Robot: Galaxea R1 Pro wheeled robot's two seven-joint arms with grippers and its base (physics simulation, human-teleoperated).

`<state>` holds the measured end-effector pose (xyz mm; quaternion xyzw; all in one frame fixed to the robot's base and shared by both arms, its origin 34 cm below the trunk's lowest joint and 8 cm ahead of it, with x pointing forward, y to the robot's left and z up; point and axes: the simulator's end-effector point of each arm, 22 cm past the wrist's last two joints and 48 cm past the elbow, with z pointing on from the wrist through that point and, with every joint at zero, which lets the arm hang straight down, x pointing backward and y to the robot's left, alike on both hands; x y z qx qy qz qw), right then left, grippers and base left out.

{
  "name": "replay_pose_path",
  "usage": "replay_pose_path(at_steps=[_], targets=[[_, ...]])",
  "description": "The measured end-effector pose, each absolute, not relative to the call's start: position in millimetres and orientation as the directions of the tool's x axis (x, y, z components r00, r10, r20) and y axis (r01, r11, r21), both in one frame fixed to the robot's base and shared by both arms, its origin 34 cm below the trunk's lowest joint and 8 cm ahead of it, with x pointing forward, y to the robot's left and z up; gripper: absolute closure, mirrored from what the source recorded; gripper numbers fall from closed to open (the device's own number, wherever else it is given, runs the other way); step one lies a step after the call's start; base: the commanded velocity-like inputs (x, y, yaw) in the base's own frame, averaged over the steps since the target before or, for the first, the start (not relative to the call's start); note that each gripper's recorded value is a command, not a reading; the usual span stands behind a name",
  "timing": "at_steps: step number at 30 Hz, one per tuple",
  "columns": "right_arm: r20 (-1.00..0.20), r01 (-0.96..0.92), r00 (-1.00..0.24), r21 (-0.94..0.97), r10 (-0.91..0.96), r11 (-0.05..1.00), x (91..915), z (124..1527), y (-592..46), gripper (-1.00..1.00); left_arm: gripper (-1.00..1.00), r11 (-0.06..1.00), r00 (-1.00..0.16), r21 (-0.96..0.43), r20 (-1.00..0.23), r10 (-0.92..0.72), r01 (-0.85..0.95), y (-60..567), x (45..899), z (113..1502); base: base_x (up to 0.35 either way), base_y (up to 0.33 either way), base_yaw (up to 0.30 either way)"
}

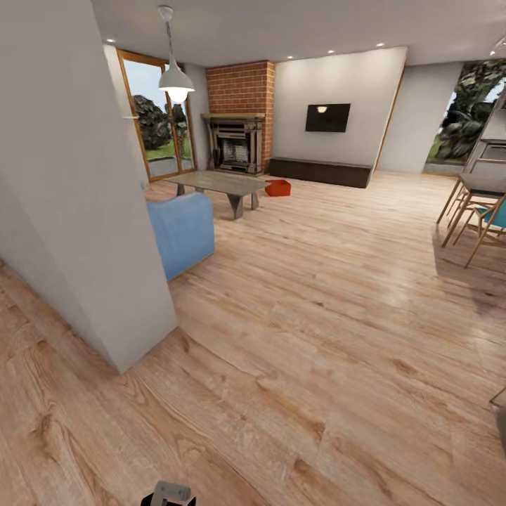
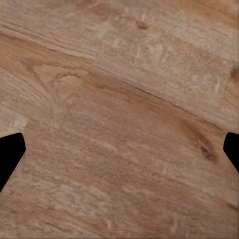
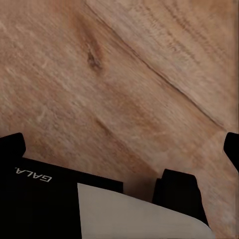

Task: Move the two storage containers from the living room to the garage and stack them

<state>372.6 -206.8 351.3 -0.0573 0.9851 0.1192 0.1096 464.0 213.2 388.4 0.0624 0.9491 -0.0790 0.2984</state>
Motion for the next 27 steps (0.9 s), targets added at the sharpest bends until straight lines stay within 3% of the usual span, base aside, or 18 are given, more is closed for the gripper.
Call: replay_pose_path(at_steps=[5, 27], targets=[[-0.229, -0.139, -0.970, 0.222, -0.087, 0.965, 372.5, 351.2, -207.0, -1.00, -1.00, 0.980, -0.814, -0.112, -0.576, 0.071, 0.166, 213.4, 464.0, 388.4, 0.277, 0.000, -0.063], [-0.229, -0.139, -0.969, 0.222, -0.087, 0.965, 372.5, 351.3, -206.8, -1.00, -1.00, 0.980, -0.814, -0.113, -0.576, 0.071, 0.166, 213.2, 464.0, 388.5, 0.323, 0.000, -0.184]])
